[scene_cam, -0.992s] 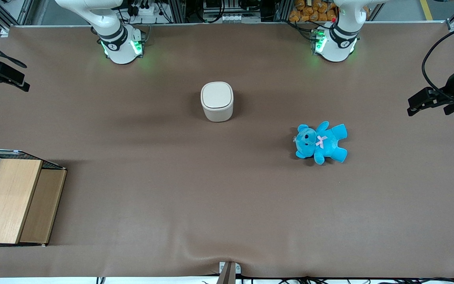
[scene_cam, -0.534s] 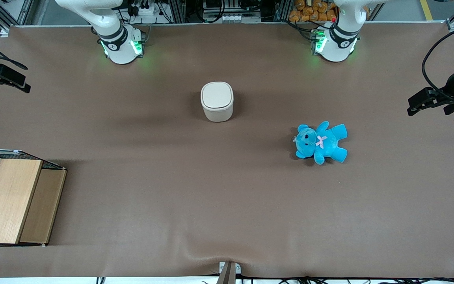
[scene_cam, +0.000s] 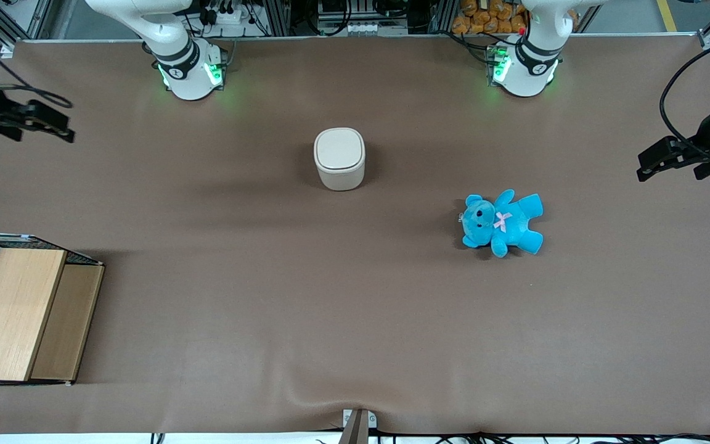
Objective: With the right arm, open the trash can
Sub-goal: 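Move the right gripper over the white trash can's lid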
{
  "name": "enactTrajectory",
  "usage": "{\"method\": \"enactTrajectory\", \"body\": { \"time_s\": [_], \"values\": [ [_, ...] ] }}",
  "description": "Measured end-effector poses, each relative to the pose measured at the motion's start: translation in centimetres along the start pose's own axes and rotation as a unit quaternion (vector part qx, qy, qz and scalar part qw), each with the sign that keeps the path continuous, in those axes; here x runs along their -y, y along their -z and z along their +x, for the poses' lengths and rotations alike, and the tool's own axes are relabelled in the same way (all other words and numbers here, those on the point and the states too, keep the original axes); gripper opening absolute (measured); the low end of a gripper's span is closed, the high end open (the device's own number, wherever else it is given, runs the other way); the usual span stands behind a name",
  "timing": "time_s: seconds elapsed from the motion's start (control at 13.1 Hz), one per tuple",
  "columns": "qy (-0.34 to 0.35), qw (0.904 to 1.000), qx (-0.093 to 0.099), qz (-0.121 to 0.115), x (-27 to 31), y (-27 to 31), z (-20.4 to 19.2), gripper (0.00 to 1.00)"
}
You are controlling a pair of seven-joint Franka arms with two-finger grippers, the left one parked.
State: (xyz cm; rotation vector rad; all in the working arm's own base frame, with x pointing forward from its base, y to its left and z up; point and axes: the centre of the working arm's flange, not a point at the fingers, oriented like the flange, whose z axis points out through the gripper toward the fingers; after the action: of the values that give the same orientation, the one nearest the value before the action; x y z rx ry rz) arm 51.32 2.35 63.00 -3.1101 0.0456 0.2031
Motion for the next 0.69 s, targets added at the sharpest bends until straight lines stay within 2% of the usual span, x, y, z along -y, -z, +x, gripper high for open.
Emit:
{"method": "enactTrajectory", "body": {
  "time_s": [0.23, 0.53, 0.61, 0.69],
  "values": [
    [-0.011, 0.9997, 0.013, 0.017, 5.2, -0.7, -0.3, 1.00],
    [-0.030, 0.9989, 0.035, 0.008, 12.4, -3.2, -0.4, 0.96],
    [-0.036, 0.9986, 0.039, 0.006, 14.0, -4.0, -0.3, 0.88],
    [-0.044, 0.9982, 0.042, 0.003, 15.8, -4.8, -0.3, 0.72]
  ]
}}
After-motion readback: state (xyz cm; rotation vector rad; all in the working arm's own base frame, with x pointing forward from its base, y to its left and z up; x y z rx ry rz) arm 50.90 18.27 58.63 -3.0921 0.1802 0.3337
